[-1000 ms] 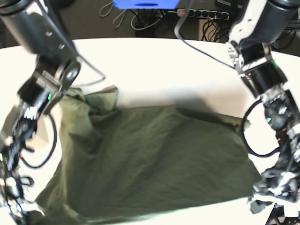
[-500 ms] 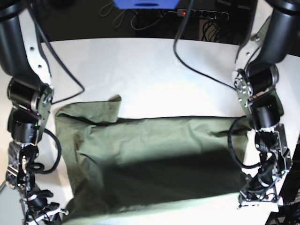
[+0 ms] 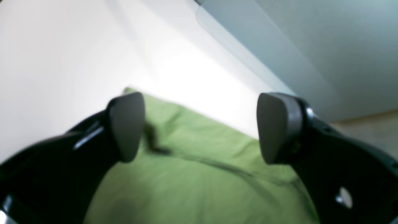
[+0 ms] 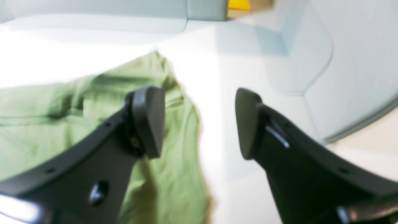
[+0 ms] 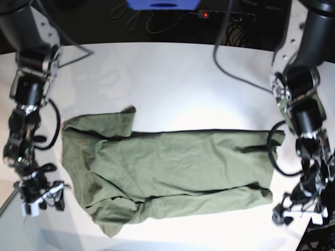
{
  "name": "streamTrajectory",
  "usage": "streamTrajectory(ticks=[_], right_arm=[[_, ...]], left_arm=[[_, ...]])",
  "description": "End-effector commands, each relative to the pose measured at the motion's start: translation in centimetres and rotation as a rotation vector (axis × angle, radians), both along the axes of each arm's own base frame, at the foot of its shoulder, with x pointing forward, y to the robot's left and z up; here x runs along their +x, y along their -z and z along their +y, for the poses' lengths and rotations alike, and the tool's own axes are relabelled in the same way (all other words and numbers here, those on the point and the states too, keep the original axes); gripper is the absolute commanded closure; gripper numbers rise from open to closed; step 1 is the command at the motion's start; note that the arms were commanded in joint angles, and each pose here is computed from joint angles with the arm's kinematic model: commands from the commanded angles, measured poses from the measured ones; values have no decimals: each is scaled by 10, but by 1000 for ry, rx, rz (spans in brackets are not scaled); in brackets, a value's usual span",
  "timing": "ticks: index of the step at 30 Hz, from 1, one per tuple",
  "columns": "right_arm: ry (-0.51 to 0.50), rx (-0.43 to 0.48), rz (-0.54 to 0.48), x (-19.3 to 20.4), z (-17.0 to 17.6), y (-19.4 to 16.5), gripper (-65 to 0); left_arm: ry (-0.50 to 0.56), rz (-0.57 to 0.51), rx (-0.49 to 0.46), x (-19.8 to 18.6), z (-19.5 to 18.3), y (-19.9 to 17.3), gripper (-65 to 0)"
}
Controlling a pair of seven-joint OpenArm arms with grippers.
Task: Layout the t-shirt on the table in an organized manner, then fold the t-shirt properly
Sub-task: 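Move both grippers to the t-shirt's shoulder corners and grasp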
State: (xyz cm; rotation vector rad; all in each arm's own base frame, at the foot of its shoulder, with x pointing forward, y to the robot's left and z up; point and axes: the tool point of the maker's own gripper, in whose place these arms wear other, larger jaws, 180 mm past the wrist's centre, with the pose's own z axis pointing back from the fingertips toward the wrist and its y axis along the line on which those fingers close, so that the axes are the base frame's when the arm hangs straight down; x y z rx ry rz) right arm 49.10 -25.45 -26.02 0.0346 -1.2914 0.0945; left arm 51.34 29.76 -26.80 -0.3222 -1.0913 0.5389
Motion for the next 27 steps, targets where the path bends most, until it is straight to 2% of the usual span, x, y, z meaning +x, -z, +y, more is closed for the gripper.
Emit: streamTrajectory(ticks=[1,5,8,11,14,17,22,27], right_arm=[[-21,4,-88,-3,8,-24,-364],[-3,51,-107,-48,30,-6,-364],[30,77,-102,-81,36,6,-364],[50,90,-81,-110,41,18,-364],[51,88,-61,-132,49,26,-364],[54,84,-38,-151,53,32,-364],[54,77,4,-174,57,44,-364],[57,73,61,-193,56,61,-364]], left_arm=[[-11,-67,40,-4,10,-20,-543],[-6,-26,153,-55,18,10,-543],[5,49,219,-97,26,40,-542],[7,128,255,-126,38,67,-542],[-20,144,279,-143,50,84,-542],[-29,158,270,-151,54,108,-542],[172,156,297,-143,11,137,-514],[182,161,290,-139,1,152,-507]])
